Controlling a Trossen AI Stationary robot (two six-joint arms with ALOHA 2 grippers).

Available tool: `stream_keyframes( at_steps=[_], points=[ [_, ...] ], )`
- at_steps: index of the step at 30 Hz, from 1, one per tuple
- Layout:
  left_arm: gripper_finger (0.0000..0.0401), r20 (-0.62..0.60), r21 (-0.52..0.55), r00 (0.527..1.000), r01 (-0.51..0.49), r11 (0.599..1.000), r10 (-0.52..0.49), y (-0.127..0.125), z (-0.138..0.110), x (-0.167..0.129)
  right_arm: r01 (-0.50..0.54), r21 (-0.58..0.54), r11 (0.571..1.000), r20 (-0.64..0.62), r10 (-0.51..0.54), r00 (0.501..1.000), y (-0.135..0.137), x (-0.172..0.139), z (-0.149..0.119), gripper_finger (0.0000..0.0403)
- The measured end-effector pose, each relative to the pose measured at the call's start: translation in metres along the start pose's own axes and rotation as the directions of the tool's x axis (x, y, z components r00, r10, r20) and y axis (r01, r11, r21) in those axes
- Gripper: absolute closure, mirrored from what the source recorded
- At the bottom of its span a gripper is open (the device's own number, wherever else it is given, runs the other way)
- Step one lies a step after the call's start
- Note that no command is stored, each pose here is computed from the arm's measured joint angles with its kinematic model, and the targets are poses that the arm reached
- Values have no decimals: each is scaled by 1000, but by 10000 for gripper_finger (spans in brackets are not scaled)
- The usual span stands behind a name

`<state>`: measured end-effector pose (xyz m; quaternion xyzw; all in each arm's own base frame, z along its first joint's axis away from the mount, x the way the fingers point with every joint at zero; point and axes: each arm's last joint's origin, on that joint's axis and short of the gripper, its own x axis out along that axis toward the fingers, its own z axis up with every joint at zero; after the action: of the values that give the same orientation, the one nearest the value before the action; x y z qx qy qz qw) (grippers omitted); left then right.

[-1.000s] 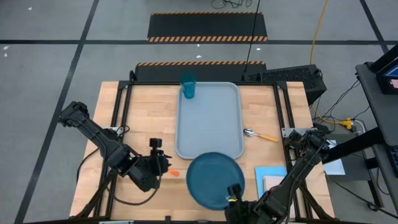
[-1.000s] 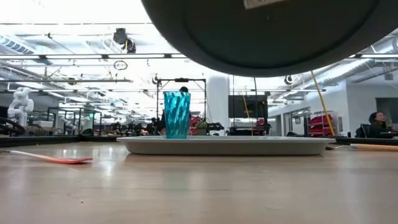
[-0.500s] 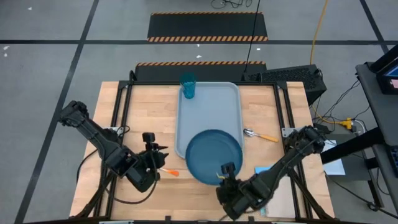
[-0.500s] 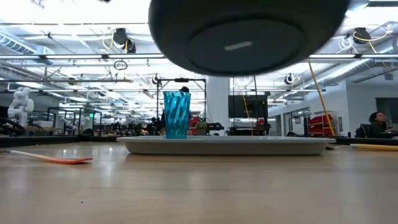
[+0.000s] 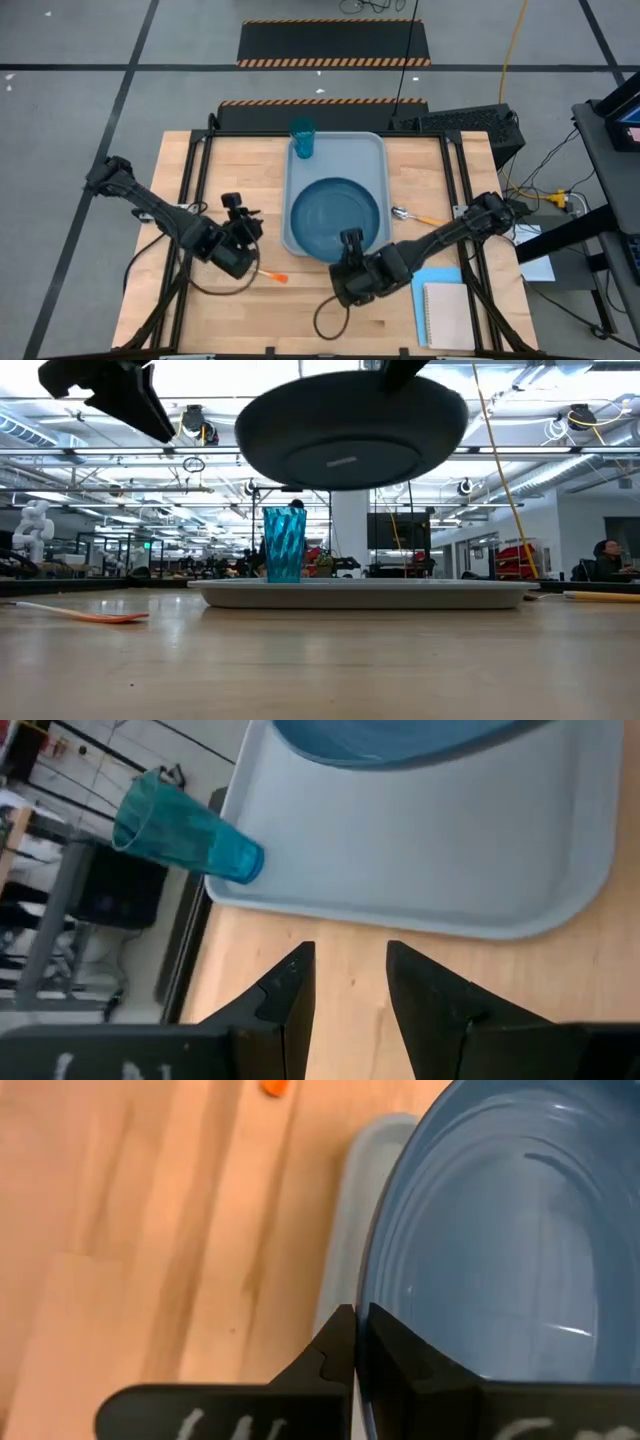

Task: Pick and place plate/cup/fork/spoon on tray
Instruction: Put the blue plate on the gray serving tray to the bottom left of the blue glass

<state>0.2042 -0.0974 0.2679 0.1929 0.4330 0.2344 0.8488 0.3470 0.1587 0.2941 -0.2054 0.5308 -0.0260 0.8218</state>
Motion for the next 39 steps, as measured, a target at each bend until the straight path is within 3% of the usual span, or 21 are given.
stream_keyframes(
  at_steps=[4, 13, 28, 39],
  points=[
    [272, 115, -31, 992, 55, 998, -51, 12, -12, -3, 13, 1, 1000, -13, -13, 1000, -14, 6, 1, 403],
    [272, 348, -2, 920, 192, 981, -179, 35, -21, 0, 50, 86, 995, -47, -46, 998, -49, 21, 2, 403],
    [272, 324, -71, 936, 167, 983, -135, 45, -22, 8, 92, 129, 987, -124, -76, 989, -74, 81, -22, 403],
    [272, 324, -75, 936, 169, 983, -136, 45, -22, 8, 39, 178, 983, -131, -16, 991, -87, 125, -48, 403]
  ],
)
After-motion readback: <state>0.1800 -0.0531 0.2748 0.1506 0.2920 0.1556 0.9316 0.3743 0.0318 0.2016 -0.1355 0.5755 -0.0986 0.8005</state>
